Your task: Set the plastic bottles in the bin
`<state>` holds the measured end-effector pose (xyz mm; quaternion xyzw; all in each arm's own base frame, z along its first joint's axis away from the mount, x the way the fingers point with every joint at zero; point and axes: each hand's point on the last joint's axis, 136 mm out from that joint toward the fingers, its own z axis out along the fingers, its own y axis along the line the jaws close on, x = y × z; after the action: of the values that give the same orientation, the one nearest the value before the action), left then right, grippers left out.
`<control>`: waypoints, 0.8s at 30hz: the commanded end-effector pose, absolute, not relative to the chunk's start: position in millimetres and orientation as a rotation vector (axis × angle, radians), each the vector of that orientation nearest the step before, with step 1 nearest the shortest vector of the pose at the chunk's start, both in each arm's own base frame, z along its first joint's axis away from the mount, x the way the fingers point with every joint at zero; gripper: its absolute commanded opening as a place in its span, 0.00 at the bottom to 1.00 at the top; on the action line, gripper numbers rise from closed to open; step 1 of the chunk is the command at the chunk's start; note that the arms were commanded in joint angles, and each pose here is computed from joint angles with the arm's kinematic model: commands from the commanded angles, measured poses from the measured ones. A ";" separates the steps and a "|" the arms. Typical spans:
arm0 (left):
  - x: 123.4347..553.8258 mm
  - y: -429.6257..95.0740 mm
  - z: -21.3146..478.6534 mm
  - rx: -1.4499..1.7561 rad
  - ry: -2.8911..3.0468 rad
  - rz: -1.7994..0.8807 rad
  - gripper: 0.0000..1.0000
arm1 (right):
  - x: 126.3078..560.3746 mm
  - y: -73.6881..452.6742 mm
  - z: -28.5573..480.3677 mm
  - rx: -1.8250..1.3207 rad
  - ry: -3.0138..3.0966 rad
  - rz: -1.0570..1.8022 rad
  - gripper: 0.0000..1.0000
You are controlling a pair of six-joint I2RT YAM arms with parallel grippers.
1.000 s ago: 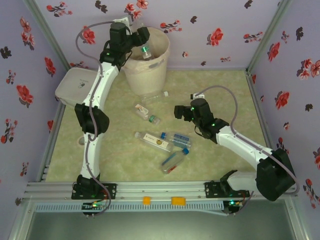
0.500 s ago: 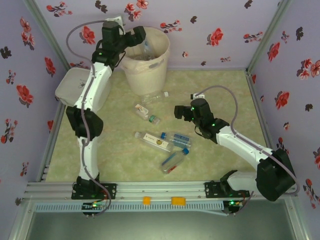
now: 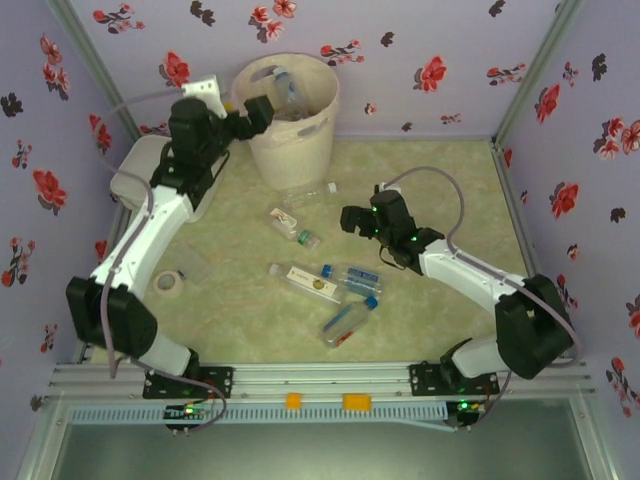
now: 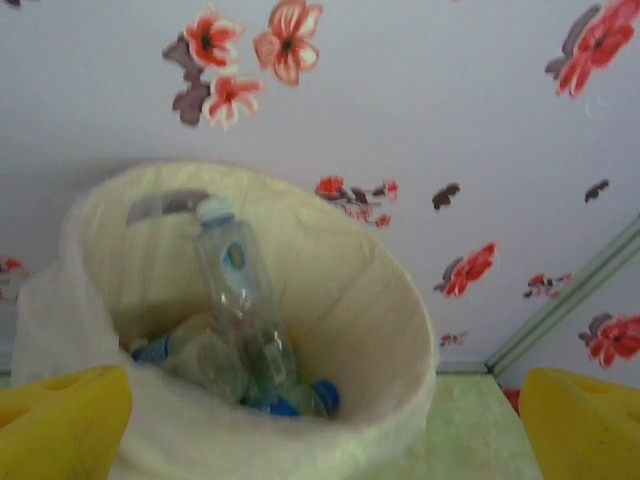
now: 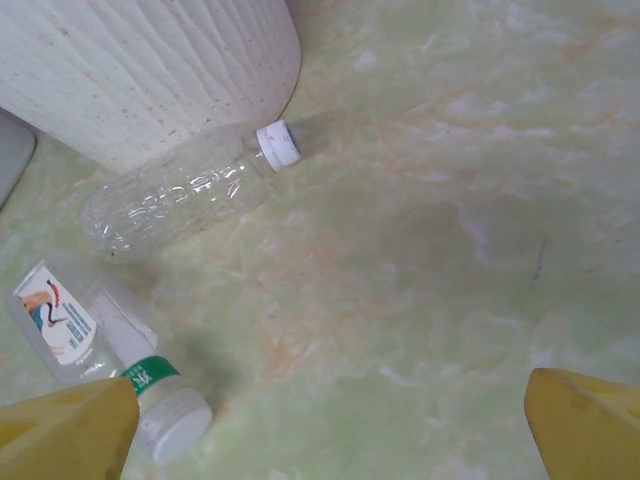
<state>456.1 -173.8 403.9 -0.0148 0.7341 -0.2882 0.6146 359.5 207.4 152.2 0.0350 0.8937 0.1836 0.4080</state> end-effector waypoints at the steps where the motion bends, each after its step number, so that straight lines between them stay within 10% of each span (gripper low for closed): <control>1: 431.2 -165.4 400.1 -0.070 1.620 -0.687 1.00 | 373.6 229.7 155.5 0.240 2.231 0.631 1.00; 24: 331.8 -108.1 184.3 -0.504 1.863 -0.711 1.00 | 469.6 320.5 97.9 0.760 2.133 1.011 0.81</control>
<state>330.4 -111.3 166.4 -0.1969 0.8009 -0.2831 0.4895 457.7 305.6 83.3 0.2586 0.8424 0.3520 0.3157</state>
